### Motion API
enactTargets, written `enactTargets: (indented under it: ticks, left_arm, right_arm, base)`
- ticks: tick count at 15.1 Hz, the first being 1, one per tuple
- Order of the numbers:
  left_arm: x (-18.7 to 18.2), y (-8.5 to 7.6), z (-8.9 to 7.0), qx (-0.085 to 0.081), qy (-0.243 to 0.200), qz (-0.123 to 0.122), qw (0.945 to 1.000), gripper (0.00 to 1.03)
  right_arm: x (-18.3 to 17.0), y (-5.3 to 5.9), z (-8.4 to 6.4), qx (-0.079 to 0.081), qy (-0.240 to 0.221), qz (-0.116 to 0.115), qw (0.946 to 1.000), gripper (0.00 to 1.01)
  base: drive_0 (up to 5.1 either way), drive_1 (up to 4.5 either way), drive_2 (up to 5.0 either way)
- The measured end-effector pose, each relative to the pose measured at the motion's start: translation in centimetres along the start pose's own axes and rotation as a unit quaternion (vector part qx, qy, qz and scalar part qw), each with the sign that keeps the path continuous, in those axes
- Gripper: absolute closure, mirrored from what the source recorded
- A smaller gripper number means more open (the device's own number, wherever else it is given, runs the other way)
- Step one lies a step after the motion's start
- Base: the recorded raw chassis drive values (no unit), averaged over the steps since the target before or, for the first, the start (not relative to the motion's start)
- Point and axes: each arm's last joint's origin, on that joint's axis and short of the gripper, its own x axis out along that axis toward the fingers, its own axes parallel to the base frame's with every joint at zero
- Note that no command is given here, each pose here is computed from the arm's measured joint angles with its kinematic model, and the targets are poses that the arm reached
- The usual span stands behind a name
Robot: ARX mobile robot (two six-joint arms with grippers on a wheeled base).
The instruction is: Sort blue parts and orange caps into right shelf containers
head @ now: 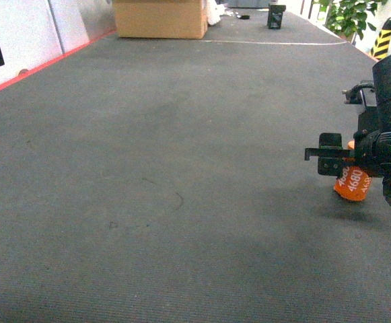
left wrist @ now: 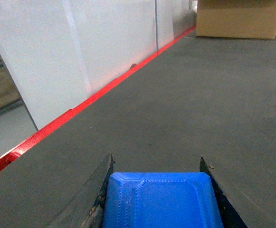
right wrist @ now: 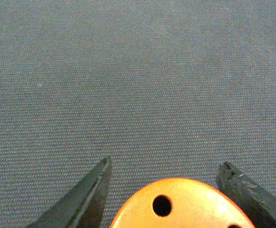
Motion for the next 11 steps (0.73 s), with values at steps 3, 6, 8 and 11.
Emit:
enactTargets:
  ticks: [3,6,8,11]
  left_arm:
    - [0.0,0.0,0.0,0.0,0.0,0.0,1.0,0.62]
    - [0.0,0.0,0.0,0.0,0.0,0.0,1.0,0.62]
    - [0.0,0.0,0.0,0.0,0.0,0.0,1.0,0.62]
    - [0.0,0.0,0.0,0.0,0.0,0.0,1.0,0.62]
  right_arm:
    - [0.16,0.02,-0.2,0.0,0.001,0.0,1.0,0.59]
    - [0.17,-0.01,-0.16,0.0,0.0,0.0,1.0,0.59]
    - [0.17,0.0,-0.14,0.001,-0.002,0.001,1.0,0.59]
    - [0.16,-0.01,-0.17,0.001,-0.003,0.001,1.0,0.59]
  base:
    - [0.0,0.0,0.0]
    - [0.0,0.0,0.0]
    - [0.0,0.0,0.0]
    - [0.0,0.0,0.0]
